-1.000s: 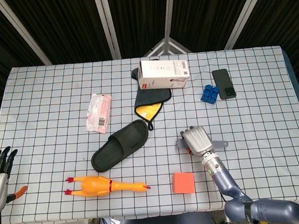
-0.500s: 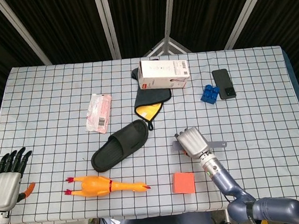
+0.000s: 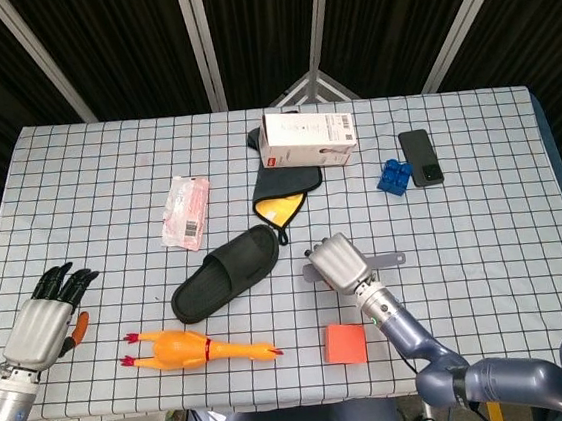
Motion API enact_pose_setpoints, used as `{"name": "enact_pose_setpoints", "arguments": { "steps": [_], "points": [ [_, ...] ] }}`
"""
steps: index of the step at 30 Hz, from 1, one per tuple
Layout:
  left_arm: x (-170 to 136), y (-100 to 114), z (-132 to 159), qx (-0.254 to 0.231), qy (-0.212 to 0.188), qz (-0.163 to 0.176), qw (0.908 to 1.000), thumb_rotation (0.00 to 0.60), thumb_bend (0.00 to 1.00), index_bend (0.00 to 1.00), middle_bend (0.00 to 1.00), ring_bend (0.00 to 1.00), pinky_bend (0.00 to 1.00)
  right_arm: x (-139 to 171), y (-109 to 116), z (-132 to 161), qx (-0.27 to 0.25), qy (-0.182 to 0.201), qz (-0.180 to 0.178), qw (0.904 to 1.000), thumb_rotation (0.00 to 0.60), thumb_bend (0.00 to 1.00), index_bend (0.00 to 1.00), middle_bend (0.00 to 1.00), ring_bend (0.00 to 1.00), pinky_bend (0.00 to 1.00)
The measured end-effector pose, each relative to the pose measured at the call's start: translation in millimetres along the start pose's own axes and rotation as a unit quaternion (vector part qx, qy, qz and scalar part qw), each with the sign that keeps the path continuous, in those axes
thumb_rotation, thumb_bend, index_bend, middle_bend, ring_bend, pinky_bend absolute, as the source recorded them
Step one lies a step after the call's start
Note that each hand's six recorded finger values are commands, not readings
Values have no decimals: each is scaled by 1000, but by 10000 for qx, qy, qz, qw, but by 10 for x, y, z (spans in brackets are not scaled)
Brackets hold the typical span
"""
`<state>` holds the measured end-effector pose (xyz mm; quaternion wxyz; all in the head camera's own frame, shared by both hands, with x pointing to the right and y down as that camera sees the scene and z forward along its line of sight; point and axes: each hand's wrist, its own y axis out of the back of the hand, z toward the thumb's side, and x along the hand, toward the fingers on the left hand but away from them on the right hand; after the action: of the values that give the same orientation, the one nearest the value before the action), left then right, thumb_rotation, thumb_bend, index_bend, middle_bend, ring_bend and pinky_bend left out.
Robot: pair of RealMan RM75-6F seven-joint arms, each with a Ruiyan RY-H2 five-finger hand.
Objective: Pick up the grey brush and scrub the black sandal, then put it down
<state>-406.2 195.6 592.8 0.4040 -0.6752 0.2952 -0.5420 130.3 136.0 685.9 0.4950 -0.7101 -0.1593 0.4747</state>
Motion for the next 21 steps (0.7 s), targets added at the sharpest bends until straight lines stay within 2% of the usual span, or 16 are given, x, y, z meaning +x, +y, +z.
{"name": "enact_pose_setpoints", "arguments": {
  "steps": [5,14,21],
  "points": [
    [197,-23,57,-134,-145,-155,9997,600,807,201,208,112,146,-99,47,91,-83,88,1,9999,600,800,866,756,605,770],
    [540,-156,192,-372,-480,-596,9964,600,823,223,230,129,169,-228,125,205,-123,175,-59,9998,600,800,866,756,605,770],
    [739,-286,482,-594,-1016,-933,9887,600,823,234,238,137,178,-281,159,236,-167,178,-85,9997,600,801,866,756,605,770]
  ]
}}
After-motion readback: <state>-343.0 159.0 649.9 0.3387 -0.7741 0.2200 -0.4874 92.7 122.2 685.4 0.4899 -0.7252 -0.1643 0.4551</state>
